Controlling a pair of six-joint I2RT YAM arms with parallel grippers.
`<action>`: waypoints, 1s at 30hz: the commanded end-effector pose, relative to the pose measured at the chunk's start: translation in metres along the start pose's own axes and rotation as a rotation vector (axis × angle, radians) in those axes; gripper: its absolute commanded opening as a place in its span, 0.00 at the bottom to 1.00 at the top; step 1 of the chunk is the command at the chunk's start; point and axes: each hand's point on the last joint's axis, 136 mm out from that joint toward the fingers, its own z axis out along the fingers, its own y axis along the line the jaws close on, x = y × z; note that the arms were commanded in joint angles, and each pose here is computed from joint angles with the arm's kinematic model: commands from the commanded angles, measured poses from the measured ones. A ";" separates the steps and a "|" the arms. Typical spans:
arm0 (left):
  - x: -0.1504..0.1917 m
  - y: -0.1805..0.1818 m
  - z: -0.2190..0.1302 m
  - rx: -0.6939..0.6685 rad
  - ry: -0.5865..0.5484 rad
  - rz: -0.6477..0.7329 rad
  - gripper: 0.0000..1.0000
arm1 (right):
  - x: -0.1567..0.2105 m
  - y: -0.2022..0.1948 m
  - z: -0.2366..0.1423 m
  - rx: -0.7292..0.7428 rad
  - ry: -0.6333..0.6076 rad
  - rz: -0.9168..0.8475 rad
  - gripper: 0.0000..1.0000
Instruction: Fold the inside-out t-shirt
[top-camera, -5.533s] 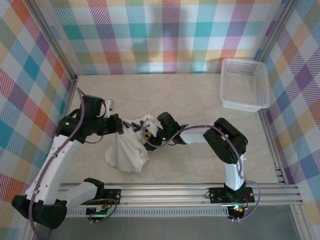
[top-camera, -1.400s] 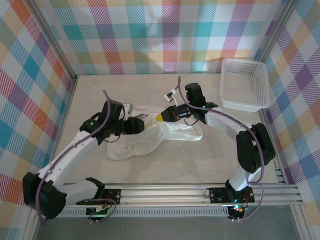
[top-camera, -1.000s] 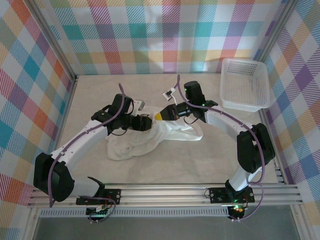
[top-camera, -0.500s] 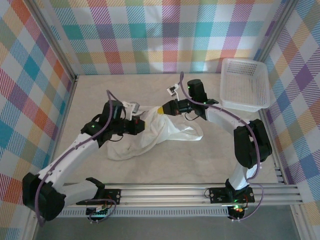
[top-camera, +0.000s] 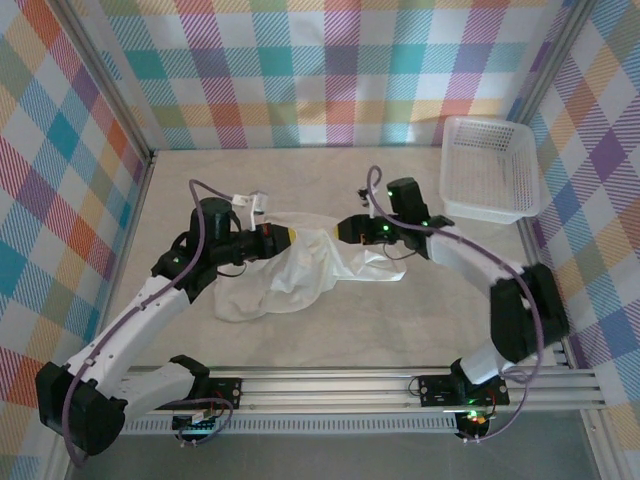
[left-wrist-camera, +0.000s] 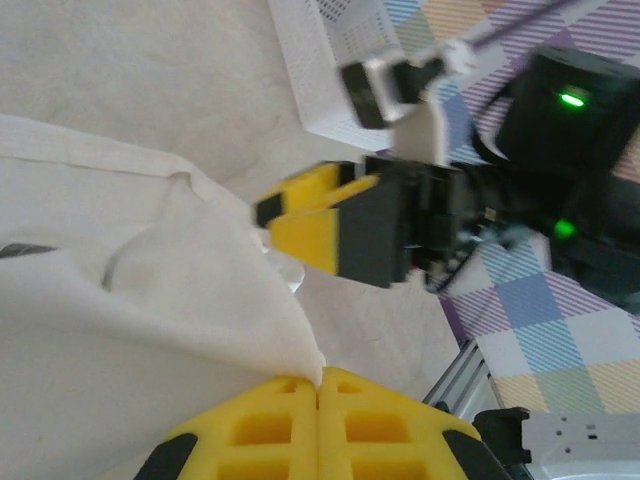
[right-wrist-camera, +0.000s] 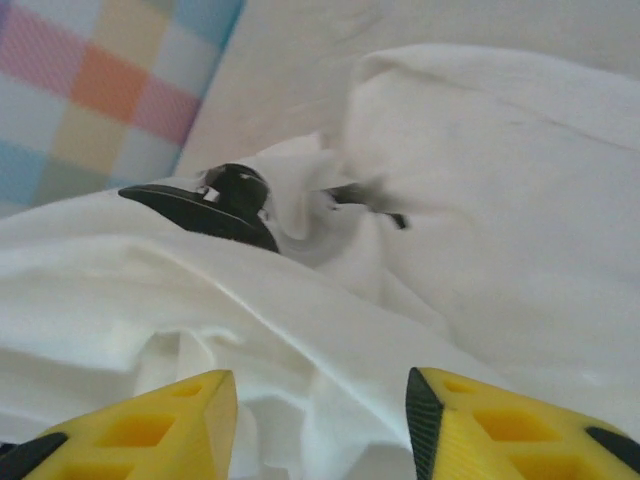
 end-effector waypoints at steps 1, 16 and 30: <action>-0.002 0.003 0.004 0.005 0.009 -0.016 0.00 | -0.003 0.003 -0.020 0.151 -0.119 0.100 0.45; -0.007 0.001 0.004 -0.002 0.008 -0.010 0.00 | 0.032 0.042 0.066 -0.010 0.032 0.503 0.63; 0.008 0.124 -0.021 -0.344 0.035 -0.189 0.00 | -0.009 0.154 -0.005 -0.629 -0.047 0.032 0.00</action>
